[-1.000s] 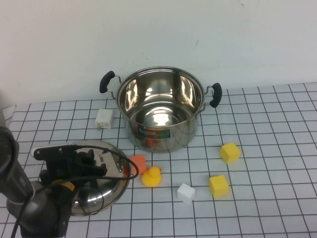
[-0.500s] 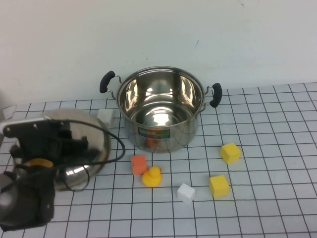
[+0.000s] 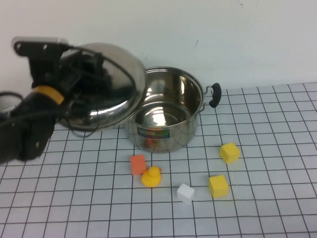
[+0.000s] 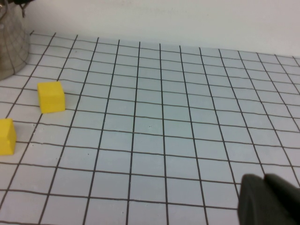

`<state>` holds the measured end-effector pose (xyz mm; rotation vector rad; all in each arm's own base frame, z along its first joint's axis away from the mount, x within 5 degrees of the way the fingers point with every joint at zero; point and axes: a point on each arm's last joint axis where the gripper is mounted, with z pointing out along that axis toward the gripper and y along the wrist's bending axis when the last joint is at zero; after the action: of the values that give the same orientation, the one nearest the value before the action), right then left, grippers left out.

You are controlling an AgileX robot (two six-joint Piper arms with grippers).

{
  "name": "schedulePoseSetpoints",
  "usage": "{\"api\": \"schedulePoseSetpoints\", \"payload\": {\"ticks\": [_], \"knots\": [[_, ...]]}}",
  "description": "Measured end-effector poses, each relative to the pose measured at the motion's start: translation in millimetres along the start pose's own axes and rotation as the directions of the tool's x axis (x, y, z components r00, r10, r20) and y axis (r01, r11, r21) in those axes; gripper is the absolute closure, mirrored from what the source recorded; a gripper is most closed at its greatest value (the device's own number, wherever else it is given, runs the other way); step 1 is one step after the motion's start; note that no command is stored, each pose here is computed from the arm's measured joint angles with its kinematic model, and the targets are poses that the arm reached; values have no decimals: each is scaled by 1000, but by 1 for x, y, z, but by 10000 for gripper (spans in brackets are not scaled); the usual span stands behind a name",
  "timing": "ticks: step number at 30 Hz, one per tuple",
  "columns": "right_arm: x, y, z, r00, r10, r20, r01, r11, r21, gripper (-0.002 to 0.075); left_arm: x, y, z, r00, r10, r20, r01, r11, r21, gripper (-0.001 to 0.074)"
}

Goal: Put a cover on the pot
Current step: Place the pot lid on the pot

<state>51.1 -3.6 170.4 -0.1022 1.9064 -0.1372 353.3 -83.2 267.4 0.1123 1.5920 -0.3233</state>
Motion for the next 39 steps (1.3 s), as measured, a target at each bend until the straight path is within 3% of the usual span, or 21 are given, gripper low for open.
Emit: {"api": "schedulePoseSetpoints", "payload": {"ticks": [5,18,29,39], "knots": [[0,0,0,1000,0,0,0,1000,0,717,-15,-8,33,999,-37,1,37,995,91,421],[0,0,0,1000,0,0,0,1000,0,717,35,-48,109,995,69,-66,-50,965,258,421],[0,0,0,1000,0,0,0,1000,0,717,69,-47,152,992,60,-107,-32,969,245,421],[0,0,0,1000,0,0,0,1000,0,717,85,-46,163,989,25,-148,10,972,234,421]]}}
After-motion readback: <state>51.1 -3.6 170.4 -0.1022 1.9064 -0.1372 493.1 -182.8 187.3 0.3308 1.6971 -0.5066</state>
